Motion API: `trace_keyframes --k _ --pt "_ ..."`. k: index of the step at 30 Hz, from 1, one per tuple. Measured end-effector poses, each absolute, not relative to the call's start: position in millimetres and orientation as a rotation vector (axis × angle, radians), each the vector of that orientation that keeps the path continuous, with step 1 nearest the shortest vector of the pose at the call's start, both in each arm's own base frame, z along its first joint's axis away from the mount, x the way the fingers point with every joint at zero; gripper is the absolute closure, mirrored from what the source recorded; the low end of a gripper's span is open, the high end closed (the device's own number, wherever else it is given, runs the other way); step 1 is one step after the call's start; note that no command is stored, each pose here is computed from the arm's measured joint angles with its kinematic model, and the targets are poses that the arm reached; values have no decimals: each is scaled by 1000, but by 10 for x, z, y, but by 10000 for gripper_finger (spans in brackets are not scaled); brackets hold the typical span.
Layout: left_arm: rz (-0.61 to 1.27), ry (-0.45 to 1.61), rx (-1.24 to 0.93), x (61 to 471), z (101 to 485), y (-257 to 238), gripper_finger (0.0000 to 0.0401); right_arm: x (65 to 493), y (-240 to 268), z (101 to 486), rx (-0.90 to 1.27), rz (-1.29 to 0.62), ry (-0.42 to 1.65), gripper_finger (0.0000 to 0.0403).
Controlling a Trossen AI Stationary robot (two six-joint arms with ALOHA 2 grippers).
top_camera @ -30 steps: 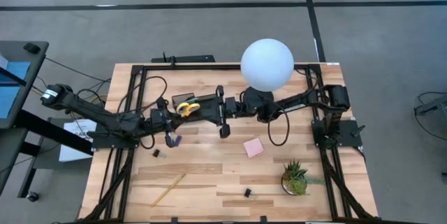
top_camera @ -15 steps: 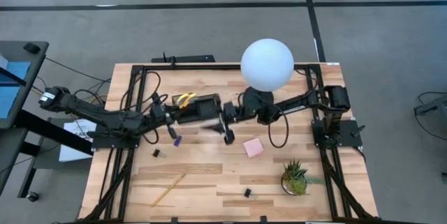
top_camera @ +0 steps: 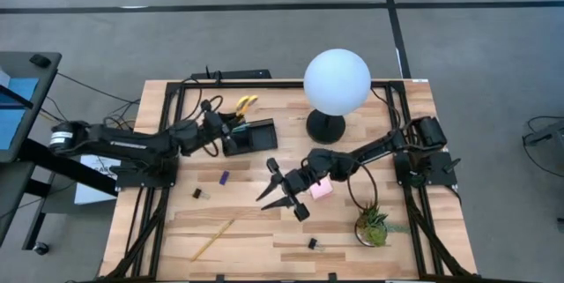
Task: Pick and place office supplies into organizer
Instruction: Put the yellow scissors into the black desk organizer
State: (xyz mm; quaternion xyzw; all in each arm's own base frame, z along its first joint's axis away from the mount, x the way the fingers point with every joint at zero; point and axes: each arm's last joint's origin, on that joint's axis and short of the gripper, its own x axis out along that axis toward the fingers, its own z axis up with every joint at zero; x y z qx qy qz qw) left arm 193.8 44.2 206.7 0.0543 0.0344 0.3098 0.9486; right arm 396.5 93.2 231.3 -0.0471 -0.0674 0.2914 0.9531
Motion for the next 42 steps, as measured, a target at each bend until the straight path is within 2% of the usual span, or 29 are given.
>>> trace_keyframes --k 14,32,42 --pt "749 295 -3 2153 1465 664 383 3966 949 2177 -65 600 13 290" --pt "875 498 31 1965 1425 444 383 3967 906 2076 -54 593 120 290" --pt "880 509 31 1947 1416 393 384 3983 836 2082 -61 576 113 290"
